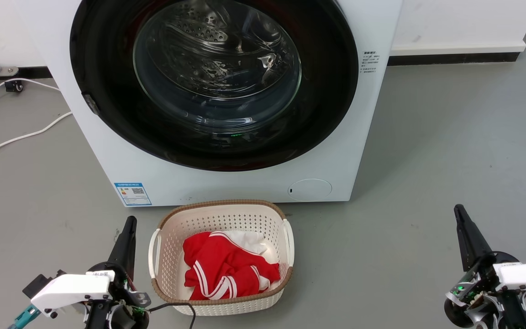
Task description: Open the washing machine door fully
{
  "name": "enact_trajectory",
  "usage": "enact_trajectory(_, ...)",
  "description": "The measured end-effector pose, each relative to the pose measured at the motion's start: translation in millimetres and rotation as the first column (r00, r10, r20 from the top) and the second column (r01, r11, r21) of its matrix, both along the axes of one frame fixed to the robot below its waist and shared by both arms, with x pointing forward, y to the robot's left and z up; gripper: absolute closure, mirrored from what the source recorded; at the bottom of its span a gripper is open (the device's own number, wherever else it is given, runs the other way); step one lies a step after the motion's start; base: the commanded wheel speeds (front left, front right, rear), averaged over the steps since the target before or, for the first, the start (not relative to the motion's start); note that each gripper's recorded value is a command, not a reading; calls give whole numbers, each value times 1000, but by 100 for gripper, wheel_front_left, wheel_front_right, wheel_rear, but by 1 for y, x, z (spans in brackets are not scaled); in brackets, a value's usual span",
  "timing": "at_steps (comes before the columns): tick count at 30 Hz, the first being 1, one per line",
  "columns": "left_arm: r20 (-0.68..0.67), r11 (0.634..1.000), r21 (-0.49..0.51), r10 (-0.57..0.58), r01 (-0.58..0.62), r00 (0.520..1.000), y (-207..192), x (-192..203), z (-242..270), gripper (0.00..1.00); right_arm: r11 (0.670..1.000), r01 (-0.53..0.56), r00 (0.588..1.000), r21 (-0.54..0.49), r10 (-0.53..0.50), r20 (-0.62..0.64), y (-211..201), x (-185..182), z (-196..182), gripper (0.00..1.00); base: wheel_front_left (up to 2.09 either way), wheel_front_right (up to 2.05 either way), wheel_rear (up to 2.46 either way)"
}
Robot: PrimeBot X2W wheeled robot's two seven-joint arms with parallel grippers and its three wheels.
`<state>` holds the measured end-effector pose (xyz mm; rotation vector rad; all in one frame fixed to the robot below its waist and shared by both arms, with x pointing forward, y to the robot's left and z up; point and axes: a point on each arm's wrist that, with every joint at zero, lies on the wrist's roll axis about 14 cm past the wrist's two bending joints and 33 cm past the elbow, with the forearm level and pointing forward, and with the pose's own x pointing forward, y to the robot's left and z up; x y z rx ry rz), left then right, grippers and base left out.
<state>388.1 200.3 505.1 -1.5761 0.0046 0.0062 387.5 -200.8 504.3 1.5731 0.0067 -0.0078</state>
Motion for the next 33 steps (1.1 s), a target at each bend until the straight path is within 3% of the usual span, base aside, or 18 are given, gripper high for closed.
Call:
enact_trajectory(2,0,1000,0,-3,3,1000,0,0,0,100,1000,0,1000,0,0,0,0,0,0,100,0,0,0)
enact_trajectory(3,-2,1000,-1,-3,3,1000,0,0,-1,0,1000,0,1000,0,0,-2,0,0,-1,0,0,0,0)
enact_trajectory(10,-83,1000,-7,5,-6,997,-2,-14,-28,0,1000,15,996,2,-15,-87,-1,-15,-29,0,0,0,0)
enact_trajectory(20,-59,983,182,15,-4,998,-4,-9,-14,0,978,20,998,-206,-31,-55,-3,-15,-17,0,0,0,0)
enact_trajectory(25,-64,954,301,8,12,998,-9,-10,-12,0,939,6,999,-343,-17,-29,2,-14,-8,0,0,0,0)
enact_trajectory(33,-70,890,456,17,17,997,-13,-10,-8,0,841,-16,1000,-541,11,-13,11,-17,-3,0,0,0,0)
